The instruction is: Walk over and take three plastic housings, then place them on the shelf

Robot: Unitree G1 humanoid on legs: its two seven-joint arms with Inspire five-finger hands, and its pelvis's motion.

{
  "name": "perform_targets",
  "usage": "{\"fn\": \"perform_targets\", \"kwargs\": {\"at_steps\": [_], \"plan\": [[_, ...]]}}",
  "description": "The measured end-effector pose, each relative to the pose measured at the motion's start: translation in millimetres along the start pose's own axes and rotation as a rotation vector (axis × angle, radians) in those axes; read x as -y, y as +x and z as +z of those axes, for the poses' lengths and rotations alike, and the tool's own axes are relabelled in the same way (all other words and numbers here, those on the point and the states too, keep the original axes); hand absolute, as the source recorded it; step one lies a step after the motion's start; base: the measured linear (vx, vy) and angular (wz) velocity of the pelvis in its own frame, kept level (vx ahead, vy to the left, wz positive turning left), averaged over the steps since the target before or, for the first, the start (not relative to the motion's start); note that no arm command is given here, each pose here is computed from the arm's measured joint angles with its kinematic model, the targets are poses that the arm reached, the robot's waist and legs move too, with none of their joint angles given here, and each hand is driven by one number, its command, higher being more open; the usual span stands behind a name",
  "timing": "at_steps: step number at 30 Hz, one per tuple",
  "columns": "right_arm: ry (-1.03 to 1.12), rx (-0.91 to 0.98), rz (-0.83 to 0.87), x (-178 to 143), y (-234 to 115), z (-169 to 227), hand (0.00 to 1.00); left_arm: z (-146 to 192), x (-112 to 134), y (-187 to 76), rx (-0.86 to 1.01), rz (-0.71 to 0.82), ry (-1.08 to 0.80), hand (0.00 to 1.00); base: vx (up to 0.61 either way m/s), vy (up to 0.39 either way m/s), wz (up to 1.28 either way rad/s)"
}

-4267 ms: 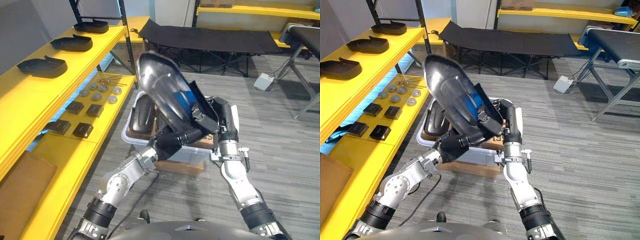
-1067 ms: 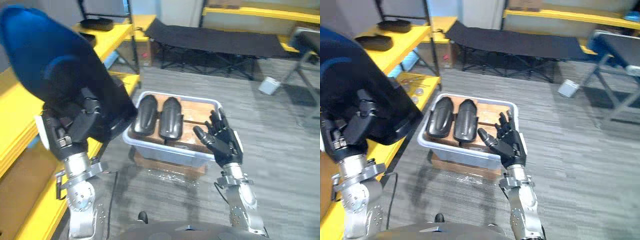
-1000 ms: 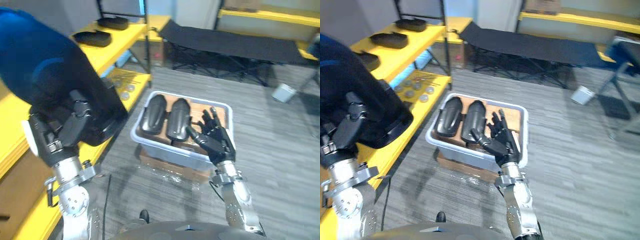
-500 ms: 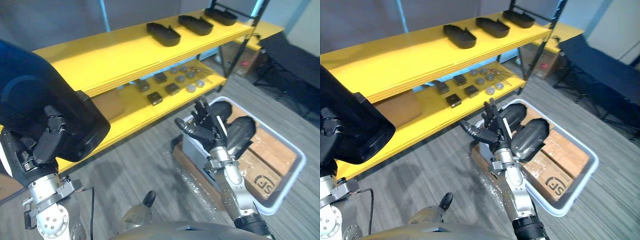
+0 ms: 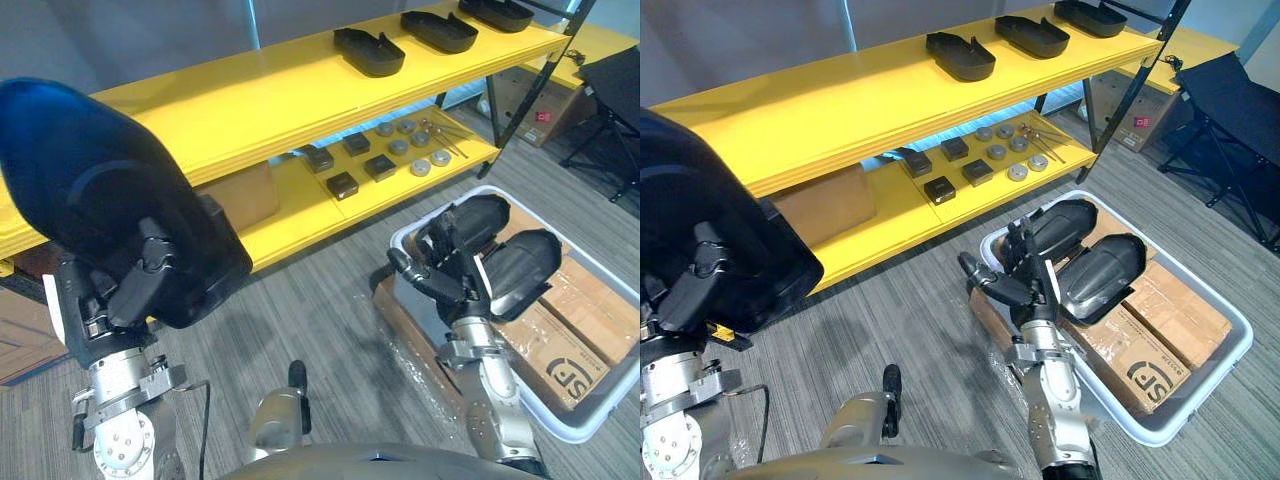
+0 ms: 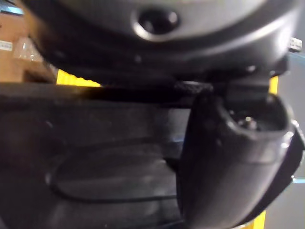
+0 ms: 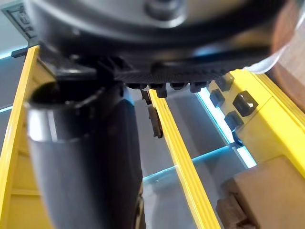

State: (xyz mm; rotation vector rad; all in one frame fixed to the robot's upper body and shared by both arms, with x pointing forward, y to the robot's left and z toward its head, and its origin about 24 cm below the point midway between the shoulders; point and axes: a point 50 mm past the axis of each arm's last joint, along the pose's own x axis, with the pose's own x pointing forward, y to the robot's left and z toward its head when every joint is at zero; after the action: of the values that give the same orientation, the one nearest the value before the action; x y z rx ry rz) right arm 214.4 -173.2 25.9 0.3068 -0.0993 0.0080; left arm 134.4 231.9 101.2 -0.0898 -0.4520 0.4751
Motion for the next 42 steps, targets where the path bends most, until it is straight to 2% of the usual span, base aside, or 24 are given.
{"fn": "perform_targets", "kwargs": {"at_steps": [9,12,17,20,22,23,28,35,37,42], "plan": [[0.018,0.033,-0.057,-6,6,1,1.00,2,11,25,0.078,-0.077,0.017,0.00,0.16,0.152,0.37],[0.013,0.048,-0.074,1,5,4,1.00,-6,20,31,0.054,-0.100,-0.008,0.00,0.25,0.071,0.48],[0.010,0.098,-0.035,-1,9,16,1.00,-16,20,29,0.007,-0.109,0.007,0.00,0.25,-0.007,0.33],[0.016,0.128,0.032,-14,10,22,1.00,-19,21,26,-0.010,-0.109,0.005,0.00,0.29,-0.211,0.36],[0.017,0.152,0.059,-20,11,27,1.00,-19,22,26,-0.017,-0.117,-0.012,0.00,0.25,-0.321,0.53],[0.001,0.186,0.078,-24,12,34,1.00,-23,26,22,-0.049,-0.129,-0.101,0.00,0.19,-0.288,0.51],[-0.091,0.248,0.058,-10,14,54,1.00,-28,37,9,-0.112,-0.120,-0.261,0.00,0.20,-0.233,0.42],[-0.083,0.273,0.025,4,7,57,1.00,-40,27,7,-0.157,-0.066,-0.228,0.00,0.15,-0.083,0.11],[-0.101,0.330,-0.013,14,3,66,1.00,-40,32,9,-0.149,-0.101,-0.242,0.00,0.12,0.059,0.29],[-0.106,0.323,-0.089,24,-2,65,1.00,-40,40,9,-0.145,-0.163,-0.258,0.00,0.14,0.180,0.03]]}}
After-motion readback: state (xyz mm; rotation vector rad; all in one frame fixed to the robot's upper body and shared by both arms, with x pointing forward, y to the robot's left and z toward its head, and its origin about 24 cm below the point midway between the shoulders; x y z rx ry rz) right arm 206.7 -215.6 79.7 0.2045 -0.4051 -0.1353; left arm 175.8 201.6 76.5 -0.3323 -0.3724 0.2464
